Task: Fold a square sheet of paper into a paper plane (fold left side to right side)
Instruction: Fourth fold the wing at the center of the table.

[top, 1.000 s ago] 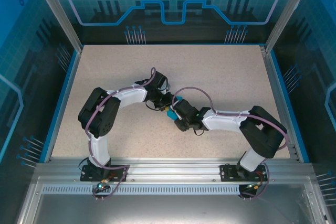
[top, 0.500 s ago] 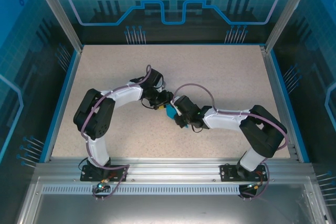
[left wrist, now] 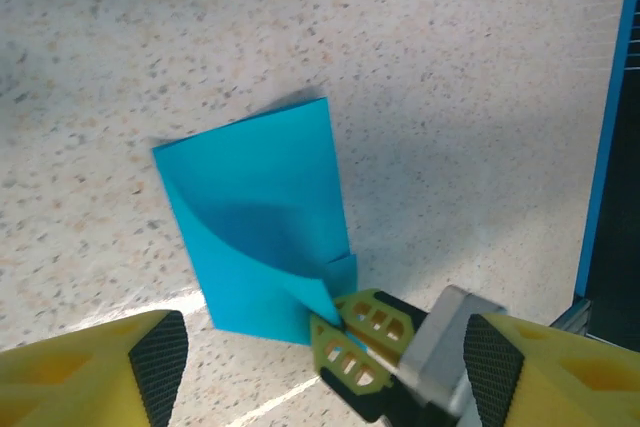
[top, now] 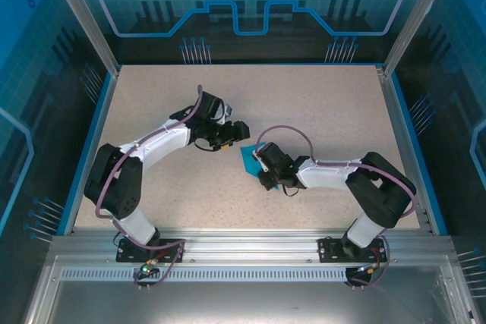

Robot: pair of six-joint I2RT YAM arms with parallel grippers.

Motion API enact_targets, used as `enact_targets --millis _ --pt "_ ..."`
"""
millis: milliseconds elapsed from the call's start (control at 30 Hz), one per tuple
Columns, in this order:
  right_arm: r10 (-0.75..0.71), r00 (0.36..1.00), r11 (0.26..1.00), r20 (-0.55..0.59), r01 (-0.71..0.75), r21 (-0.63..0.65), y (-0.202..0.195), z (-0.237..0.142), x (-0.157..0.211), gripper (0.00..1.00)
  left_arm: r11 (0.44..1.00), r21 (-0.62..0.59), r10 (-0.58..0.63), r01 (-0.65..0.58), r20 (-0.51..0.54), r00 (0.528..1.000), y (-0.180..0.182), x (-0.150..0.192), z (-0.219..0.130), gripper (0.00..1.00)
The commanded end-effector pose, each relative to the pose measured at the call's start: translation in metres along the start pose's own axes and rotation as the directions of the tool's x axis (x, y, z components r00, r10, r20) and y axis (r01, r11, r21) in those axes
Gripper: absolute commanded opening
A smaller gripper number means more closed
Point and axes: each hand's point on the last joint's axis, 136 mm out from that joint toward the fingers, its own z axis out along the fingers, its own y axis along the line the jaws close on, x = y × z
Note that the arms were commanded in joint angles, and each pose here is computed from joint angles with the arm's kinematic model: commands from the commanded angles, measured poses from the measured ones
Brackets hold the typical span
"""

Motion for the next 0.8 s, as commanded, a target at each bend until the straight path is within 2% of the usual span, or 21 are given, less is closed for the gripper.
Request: enact_targets --millis 0,300,567,767 --pt "0.045 0.999 0.998 -0.007 -0.045 -0.045 0.000 -0.005 0.006 0.13 1.000 -0.020 -0.018 0.018 0.012 1.000 0.014 0.006 -0.009 0.75" --pt "0.104 0.995 0.977 0.004 -0.102 -0.186 0.009 -0.012 0.000 0.12 0.997 0.047 -0.064 0.067 -0.062 0.996 0.021 0.039 0.020 0.64" --pt "0.190 0.982 0.938 -0.013 -0.185 -0.292 0.006 -0.012 -0.001 0.12 0.998 0.048 -0.045 0.051 -0.125 0.991 0.008 0.052 0.051 0.45" --pt "0.230 0.973 0.919 -0.031 -0.228 -0.321 0.000 -0.010 0.003 0.12 0.998 0.033 -0.039 0.045 -0.162 0.986 0.003 0.058 0.072 0.42"
